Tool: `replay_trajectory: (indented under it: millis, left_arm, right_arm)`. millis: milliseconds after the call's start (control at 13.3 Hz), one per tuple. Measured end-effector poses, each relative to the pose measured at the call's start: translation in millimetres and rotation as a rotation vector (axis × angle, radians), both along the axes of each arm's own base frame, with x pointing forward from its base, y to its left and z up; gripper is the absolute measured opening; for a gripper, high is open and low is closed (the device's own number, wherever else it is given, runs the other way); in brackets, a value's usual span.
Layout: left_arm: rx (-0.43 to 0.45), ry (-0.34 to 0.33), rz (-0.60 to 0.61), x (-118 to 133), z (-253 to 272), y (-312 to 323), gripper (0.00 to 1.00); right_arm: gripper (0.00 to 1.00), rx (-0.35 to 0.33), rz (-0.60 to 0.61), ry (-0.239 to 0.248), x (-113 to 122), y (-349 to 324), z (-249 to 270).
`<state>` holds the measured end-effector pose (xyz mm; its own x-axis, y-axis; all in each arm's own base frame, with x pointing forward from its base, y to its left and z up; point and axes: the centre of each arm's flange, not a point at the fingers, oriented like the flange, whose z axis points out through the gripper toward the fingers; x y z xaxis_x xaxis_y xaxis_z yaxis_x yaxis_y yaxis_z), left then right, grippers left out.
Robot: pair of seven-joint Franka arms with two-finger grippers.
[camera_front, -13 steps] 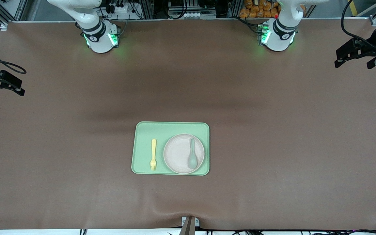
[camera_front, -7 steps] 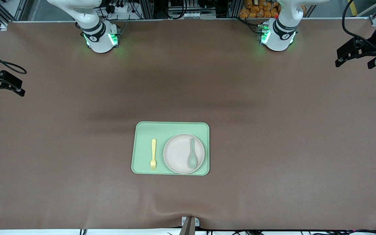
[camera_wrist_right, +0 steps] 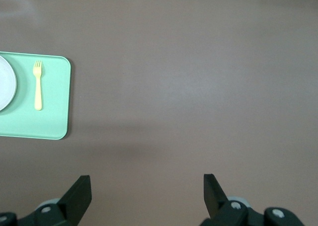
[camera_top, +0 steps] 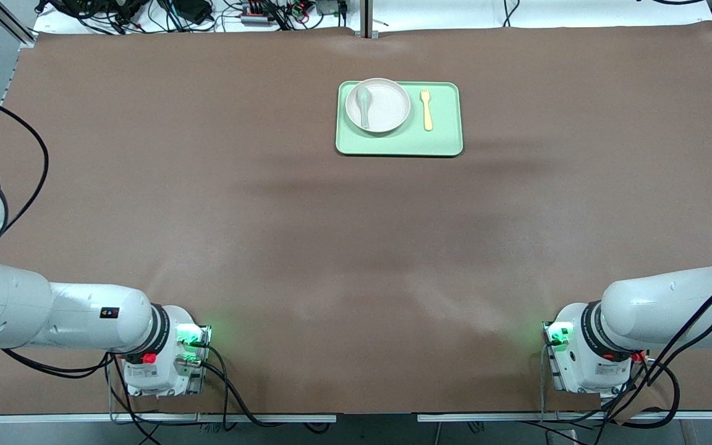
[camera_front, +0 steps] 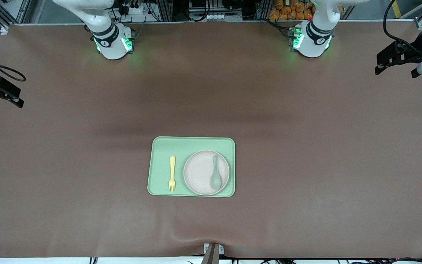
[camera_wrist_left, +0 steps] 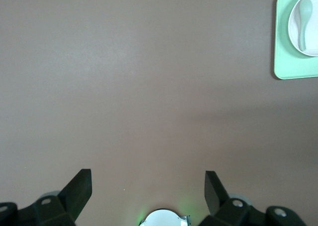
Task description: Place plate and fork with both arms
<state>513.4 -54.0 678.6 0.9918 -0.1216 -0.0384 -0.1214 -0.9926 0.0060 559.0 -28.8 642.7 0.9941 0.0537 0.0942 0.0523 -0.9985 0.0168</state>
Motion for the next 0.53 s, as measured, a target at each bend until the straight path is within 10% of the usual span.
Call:
replay_trajectory:
  millis: [525]
  left_arm:
    - [0.000, 0.001, -0.003, -0.2, -0.1, -1.3, 1.00]
  right_arm:
    - [1.00, 0.011, 0.002, 0.005, 2.1, 2.1, -3.1]
